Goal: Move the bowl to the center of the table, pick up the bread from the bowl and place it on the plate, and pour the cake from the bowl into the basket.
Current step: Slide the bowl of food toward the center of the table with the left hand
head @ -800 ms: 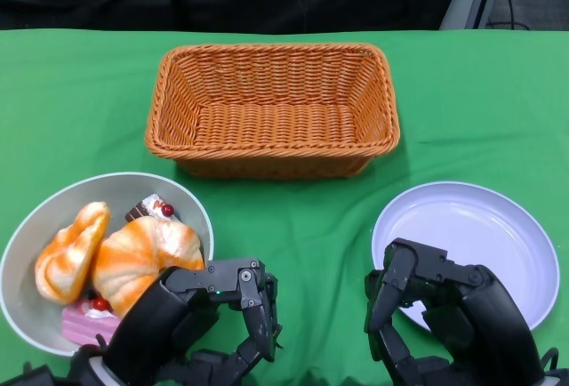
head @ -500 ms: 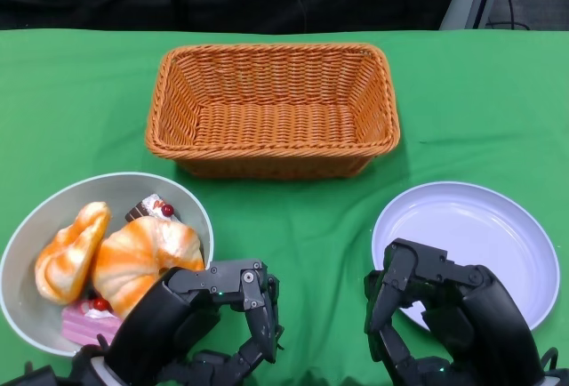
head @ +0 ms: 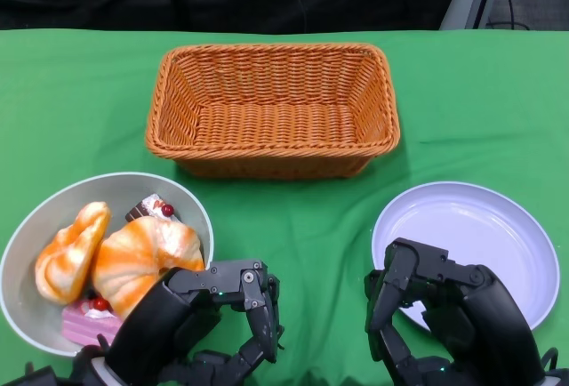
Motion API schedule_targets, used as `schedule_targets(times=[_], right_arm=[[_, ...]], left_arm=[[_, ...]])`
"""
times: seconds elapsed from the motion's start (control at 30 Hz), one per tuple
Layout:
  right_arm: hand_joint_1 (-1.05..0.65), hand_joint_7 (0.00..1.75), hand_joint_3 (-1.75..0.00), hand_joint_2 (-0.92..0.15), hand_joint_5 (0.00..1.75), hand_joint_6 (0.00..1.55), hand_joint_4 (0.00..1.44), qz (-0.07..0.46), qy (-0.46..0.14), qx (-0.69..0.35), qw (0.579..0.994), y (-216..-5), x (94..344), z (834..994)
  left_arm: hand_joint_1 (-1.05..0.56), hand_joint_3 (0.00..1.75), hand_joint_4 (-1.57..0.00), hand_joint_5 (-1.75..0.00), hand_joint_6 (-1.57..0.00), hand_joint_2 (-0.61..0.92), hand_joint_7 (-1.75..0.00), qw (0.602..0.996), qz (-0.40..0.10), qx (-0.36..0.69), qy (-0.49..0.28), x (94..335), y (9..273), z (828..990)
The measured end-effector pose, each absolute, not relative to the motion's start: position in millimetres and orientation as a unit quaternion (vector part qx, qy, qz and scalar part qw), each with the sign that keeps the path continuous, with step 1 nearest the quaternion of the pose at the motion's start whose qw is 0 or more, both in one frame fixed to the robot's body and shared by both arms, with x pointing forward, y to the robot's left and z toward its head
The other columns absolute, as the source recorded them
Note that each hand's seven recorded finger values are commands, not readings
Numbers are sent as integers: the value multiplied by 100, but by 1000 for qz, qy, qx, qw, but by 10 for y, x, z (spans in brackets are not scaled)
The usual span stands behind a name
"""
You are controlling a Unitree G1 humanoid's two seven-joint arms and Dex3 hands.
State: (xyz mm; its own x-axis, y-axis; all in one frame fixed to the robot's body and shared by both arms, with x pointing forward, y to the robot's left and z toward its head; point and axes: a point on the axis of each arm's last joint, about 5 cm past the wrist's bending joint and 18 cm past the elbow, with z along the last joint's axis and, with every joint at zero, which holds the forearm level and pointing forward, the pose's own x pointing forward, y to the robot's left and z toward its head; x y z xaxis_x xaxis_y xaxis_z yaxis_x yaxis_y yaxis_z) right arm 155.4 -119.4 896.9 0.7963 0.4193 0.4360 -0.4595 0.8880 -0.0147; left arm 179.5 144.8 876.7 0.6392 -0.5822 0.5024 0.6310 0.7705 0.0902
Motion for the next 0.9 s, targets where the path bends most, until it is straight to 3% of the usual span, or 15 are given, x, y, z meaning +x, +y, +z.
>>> schedule_targets(times=[0.2, 0.5, 0.6, 0.73, 0.9], right_arm=[[-19, 161, -139, -35, 175, 71, 89, 233, -217, 44, 947, -1193, 1554, 8960], [-19, 162, -138, -35, 175, 70, 88, 232, -217, 46, 947, -1178, 1570, 8931], [-19, 162, -138, -35, 175, 70, 88, 233, -215, 46, 947, -1178, 1579, 8917], [-18, 162, -138, -35, 175, 70, 88, 234, -216, 46, 947, -1180, 1587, 8918], [-18, 162, -138, -35, 175, 70, 88, 234, -210, 46, 948, -1181, 1593, 8894]], left_arm=[[-7, 107, -73, -173, -72, 58, -146, 904, -328, -43, -271, 1790, 1454, 8761], [-15, 51, -86, -131, -86, 83, -98, 887, -251, 20, -386, 1891, 1584, 8999], [-27, 32, -84, -116, -89, 90, -77, 882, -223, 23, -415, 1901, 1618, 9073], [-42, 28, -88, -76, -97, 92, -24, 873, -190, 35, -449, 1939, 1704, 9152], [-51, 27, -92, -26, -94, 92, -1, 870, -157, 25, -466, 2013, 1844, 9190]])
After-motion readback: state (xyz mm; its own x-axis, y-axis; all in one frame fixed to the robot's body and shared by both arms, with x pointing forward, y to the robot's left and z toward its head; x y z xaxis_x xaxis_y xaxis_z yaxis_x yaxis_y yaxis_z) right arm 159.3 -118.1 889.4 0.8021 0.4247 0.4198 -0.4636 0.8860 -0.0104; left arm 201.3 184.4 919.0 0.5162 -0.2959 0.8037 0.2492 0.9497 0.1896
